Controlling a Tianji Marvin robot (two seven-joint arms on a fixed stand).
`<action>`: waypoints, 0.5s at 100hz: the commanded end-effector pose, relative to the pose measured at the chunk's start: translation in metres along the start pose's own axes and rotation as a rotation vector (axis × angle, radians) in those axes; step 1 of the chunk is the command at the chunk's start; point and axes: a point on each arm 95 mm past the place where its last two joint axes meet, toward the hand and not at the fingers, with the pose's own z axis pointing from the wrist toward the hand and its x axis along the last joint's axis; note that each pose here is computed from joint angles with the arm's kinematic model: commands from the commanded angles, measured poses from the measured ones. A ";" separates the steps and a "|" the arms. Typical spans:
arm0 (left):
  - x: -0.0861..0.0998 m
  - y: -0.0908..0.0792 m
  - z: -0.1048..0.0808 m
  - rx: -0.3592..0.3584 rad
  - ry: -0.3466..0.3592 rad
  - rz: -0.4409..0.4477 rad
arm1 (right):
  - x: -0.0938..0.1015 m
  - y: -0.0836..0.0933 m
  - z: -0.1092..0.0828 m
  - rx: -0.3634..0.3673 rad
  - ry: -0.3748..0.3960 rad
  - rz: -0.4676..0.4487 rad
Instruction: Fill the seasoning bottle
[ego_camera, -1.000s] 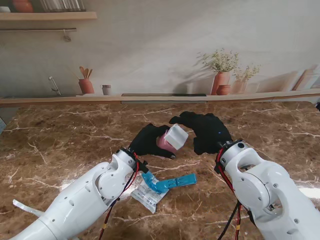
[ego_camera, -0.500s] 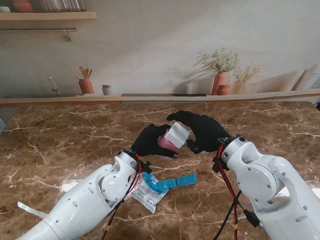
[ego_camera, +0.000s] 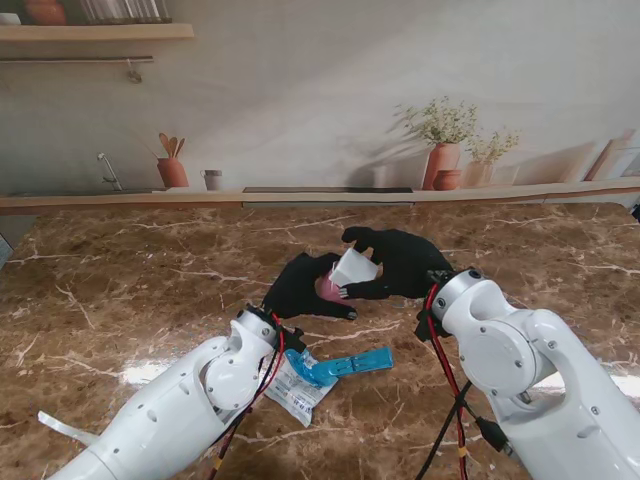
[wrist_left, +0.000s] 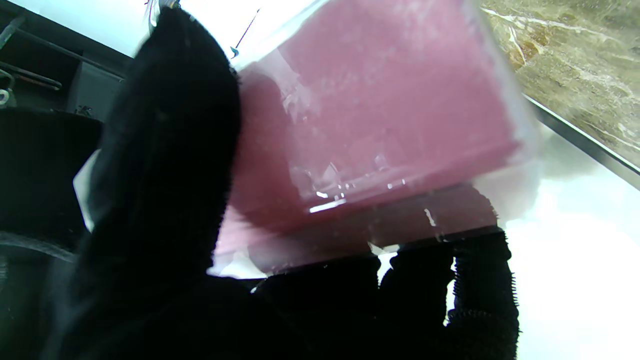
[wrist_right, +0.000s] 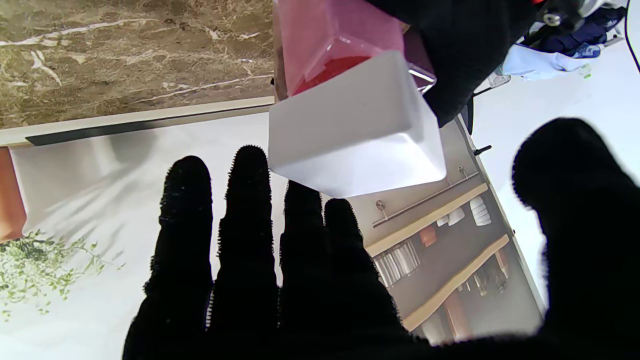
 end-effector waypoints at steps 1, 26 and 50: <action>0.004 0.002 0.001 0.015 0.003 -0.008 | -0.002 -0.004 0.002 0.021 -0.006 -0.015; 0.007 0.005 -0.003 0.059 -0.022 -0.059 | 0.002 -0.008 0.010 0.022 0.031 -0.039; 0.010 0.009 -0.005 0.083 -0.040 -0.129 | 0.006 -0.010 0.016 -0.050 0.071 -0.026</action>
